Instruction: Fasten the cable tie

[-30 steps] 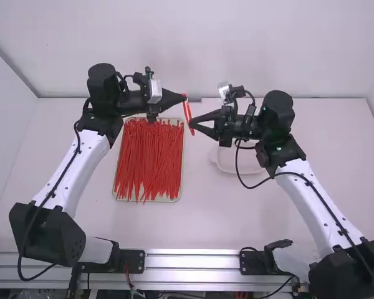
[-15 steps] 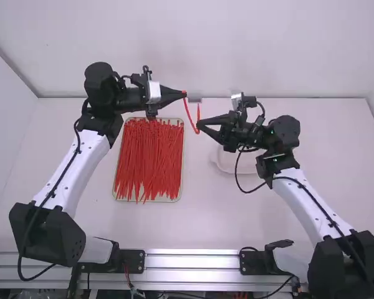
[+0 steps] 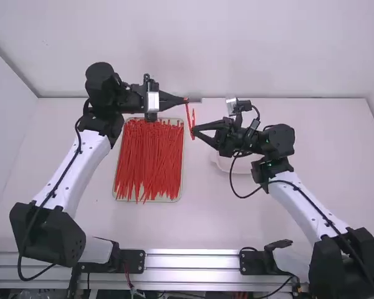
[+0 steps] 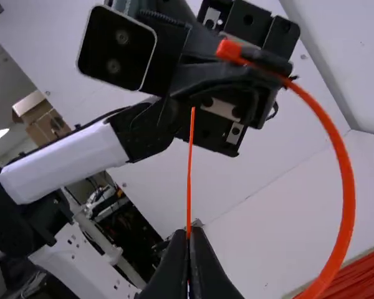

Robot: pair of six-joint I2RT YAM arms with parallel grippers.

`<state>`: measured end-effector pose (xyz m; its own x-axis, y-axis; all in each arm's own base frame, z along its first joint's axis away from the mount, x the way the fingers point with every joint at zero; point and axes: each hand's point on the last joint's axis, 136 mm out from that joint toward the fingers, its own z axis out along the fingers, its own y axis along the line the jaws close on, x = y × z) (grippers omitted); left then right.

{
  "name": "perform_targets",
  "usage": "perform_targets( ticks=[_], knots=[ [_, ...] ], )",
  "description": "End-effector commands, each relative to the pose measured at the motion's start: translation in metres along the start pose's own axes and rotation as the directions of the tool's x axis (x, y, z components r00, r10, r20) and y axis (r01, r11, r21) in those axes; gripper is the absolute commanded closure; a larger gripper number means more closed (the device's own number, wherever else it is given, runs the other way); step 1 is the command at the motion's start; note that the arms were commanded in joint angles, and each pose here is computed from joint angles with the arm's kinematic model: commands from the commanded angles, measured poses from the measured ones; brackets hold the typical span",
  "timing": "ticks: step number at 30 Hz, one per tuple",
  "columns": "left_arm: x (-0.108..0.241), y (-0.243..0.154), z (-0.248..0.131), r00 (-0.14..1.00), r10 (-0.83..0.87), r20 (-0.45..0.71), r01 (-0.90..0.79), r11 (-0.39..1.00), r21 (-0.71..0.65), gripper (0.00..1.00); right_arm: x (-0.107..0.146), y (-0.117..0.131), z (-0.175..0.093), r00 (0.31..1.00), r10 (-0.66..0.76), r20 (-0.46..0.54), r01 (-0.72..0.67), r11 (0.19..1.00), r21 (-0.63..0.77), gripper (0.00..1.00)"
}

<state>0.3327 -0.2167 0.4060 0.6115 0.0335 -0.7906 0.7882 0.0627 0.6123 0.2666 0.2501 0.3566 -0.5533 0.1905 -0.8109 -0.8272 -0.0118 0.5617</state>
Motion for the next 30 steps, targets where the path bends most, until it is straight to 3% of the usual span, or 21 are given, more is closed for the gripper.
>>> perform_targets(
  ticks=[1,30],
  knots=[
    [0.000,-0.006,0.004,1.000,0.014,0.015,-0.014,1.000,0.023,0.99,-0.003,-0.001,0.000,1.000,0.010,0.018,-0.010,1.000,0.010,1.00],
    [-0.004,-0.017,0.011,0.999,0.022,0.046,-0.025,0.997,0.072,0.98,-0.002,0.002,0.009,0.999,0.037,0.033,-0.037,0.999,0.003,1.00]
  ],
)
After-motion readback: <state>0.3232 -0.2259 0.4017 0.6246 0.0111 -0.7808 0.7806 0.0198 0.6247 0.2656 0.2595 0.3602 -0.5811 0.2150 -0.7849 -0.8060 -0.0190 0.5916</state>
